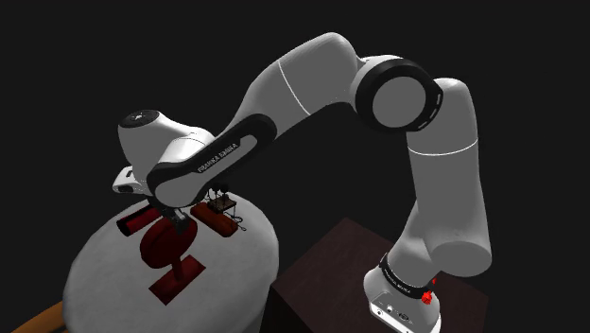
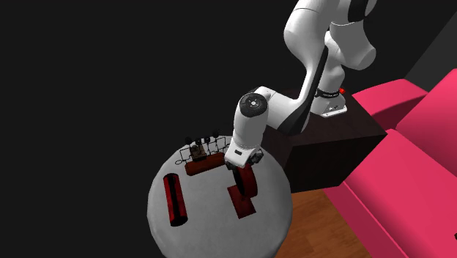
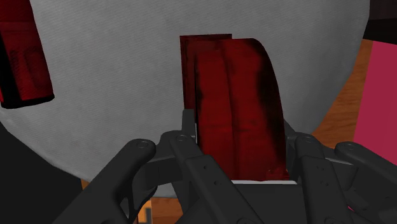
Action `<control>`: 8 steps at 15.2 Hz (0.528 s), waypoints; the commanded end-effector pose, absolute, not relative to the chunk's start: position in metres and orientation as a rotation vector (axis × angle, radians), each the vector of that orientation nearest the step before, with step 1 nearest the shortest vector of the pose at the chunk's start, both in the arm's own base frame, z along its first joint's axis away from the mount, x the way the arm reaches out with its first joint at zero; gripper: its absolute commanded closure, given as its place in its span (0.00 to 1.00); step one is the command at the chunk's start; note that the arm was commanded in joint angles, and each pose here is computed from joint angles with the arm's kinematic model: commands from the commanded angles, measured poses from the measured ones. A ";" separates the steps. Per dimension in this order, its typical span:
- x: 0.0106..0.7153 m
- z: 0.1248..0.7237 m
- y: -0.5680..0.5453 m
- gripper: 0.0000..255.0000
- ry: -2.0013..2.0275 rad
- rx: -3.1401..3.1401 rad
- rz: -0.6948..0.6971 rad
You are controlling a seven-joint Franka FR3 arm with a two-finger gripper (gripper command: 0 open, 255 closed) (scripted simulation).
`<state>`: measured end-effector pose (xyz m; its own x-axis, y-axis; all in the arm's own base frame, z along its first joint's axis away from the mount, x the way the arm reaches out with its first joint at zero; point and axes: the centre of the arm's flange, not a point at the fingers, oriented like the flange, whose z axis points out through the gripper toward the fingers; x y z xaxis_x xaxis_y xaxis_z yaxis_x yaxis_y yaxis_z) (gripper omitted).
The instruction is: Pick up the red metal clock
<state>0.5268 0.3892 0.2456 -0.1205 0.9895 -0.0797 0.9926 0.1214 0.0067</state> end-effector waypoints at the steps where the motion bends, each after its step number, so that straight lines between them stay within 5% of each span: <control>1: 0.526 0.245 0.389 1.00 2.304 2.040 -0.076; 8: 0.527 0.276 0.389 1.00 2.304 2.040 -0.076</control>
<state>0.5264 0.3884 0.2701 -0.1206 0.9894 -0.0805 0.9926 0.1214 0.0042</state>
